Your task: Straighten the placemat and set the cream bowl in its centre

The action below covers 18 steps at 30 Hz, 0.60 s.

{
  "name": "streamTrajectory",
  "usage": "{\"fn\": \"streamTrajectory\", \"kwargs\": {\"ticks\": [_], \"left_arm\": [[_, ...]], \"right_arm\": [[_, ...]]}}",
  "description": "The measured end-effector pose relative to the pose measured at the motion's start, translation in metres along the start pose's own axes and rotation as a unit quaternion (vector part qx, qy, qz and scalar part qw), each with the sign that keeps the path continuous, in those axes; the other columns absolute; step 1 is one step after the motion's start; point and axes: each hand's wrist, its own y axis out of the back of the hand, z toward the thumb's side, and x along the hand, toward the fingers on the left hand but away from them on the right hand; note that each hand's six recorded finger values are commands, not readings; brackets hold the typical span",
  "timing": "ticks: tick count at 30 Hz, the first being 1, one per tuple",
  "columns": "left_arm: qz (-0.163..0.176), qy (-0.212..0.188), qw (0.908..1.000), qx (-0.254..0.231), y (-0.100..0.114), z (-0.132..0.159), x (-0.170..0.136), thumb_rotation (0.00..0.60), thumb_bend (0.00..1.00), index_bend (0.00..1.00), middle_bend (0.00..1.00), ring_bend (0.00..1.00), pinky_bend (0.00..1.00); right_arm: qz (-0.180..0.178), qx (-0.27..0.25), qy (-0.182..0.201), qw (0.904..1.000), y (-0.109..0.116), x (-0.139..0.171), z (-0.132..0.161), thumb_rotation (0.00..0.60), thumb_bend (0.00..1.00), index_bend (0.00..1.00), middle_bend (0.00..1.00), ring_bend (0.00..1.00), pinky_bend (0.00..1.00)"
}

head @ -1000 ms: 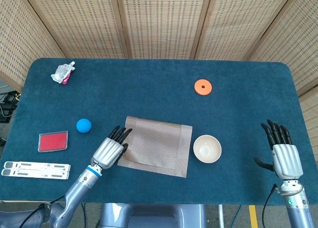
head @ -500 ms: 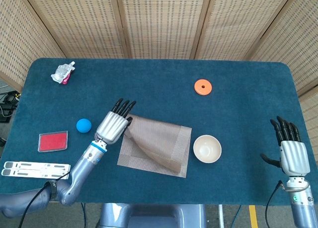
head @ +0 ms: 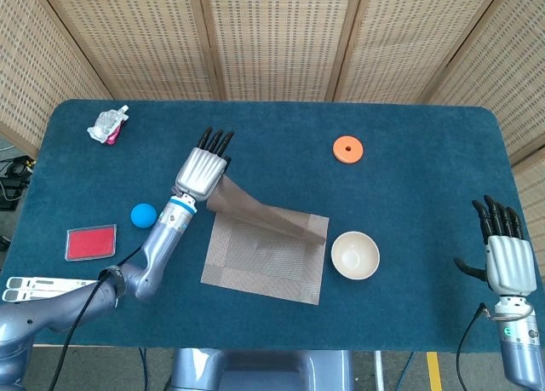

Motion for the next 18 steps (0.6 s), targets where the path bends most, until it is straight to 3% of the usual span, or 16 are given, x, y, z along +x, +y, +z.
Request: {"fn": "streamTrajectory", "kwargs": {"ticks": [12,18], "left_arm": [[-0.023,0.077,0.9961,0.037,-0.005,-0.048,0.055,0.6,0.52,0.44,0.0,0.0,0.0],[-0.024,0.102,0.9944,0.017,-0.006,-0.062,0.065,0.6,0.39,0.33,0.0,0.0,0.0]], "right_arm": [[0.002,0.011,-0.007,0.9999,-0.006,-0.006,-0.003,0.6,0.12,0.07,0.0,0.0,0.0],[0.01,0.015,-0.01,0.9998,-0.012,-0.007,-0.004,0.6,0.12,0.07,0.0,0.0,0.0]]}}
